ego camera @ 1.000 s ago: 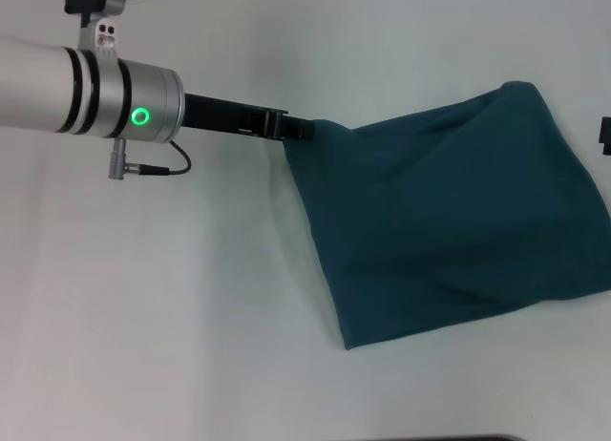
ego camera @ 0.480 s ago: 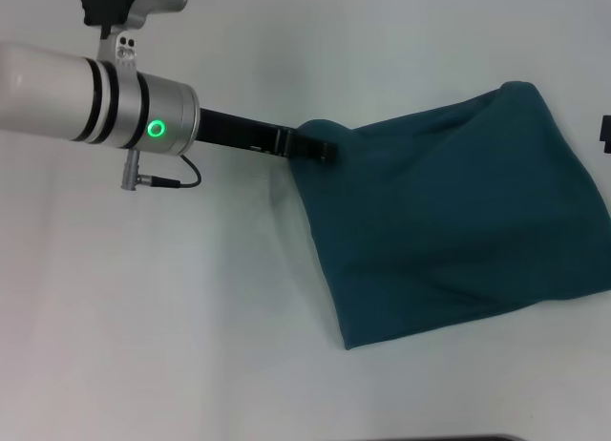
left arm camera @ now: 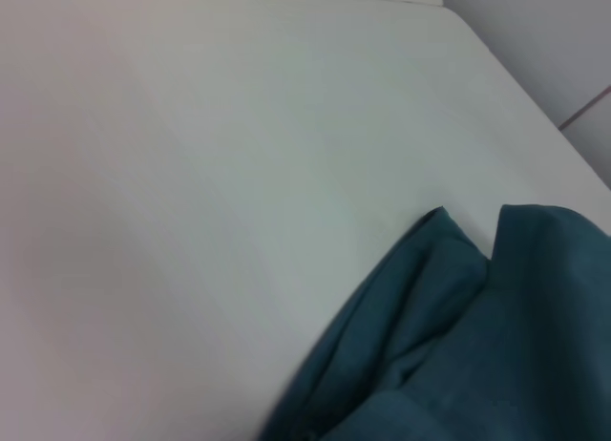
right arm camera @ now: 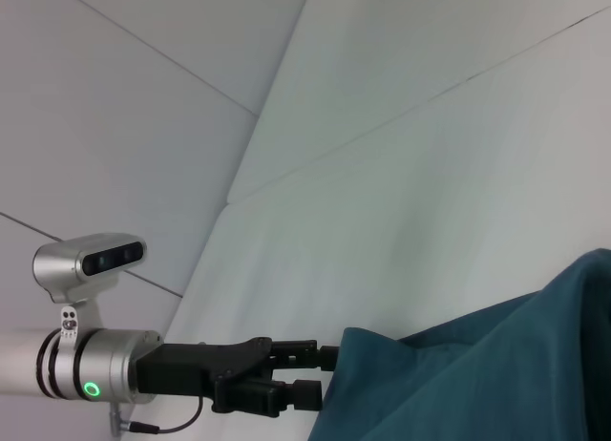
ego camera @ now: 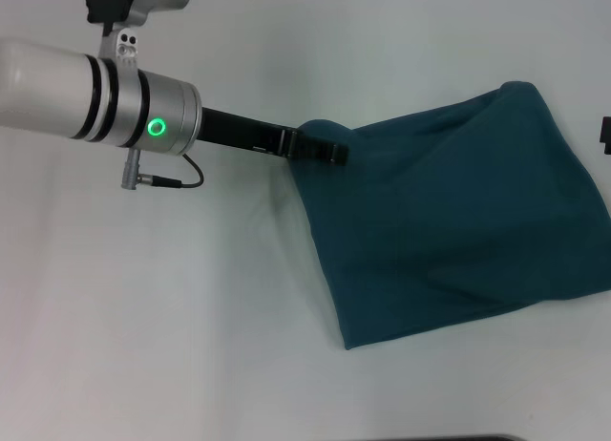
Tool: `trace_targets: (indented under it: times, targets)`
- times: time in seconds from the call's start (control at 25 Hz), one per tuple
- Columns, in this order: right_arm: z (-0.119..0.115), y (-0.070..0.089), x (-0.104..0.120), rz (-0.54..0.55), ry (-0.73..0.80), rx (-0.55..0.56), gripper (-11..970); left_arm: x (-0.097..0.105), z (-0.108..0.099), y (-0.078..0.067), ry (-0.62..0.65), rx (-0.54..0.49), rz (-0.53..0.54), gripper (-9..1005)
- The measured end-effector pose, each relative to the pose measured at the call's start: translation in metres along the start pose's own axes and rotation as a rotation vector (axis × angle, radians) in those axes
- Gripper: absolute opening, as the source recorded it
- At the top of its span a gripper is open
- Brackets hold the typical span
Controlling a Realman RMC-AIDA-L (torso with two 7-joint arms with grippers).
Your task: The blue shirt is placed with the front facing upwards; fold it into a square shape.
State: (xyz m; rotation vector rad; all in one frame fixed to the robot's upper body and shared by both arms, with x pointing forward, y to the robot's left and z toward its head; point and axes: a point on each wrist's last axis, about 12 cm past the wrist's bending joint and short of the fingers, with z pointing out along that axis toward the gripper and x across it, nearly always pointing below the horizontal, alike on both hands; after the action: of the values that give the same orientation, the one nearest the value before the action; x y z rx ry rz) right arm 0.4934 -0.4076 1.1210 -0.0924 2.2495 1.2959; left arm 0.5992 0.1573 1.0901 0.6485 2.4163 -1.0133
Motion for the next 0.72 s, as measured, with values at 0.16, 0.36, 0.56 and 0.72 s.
trace_targets:
  times: [0.16, 0.36, 0.56, 0.72]
  targets:
    - [0.0001, 0.0000, 0.0000, -0.001, 0.001, 0.000, 776, -0.0042, -0.0020, -0.0027, -0.002, 0.009, 0.014, 893]
    - [0.0001, 0.0000, 0.0001, -0.002, 0.002, 0.000, 775, -0.0071, -0.0032, -0.0046, -0.002, 0.015, 0.017, 895]
    - [-0.0003, -0.0003, 0.0006, -0.003, 0.001, 0.001, 775, -0.0086, -0.0027, -0.0015, -0.013, -0.011, 0.014, 894]
    - [-0.0004, -0.0003, 0.0007, -0.003, 0.000, 0.001, 775, -0.0080, 0.0001, 0.0001, -0.014, -0.037, 0.015, 894]
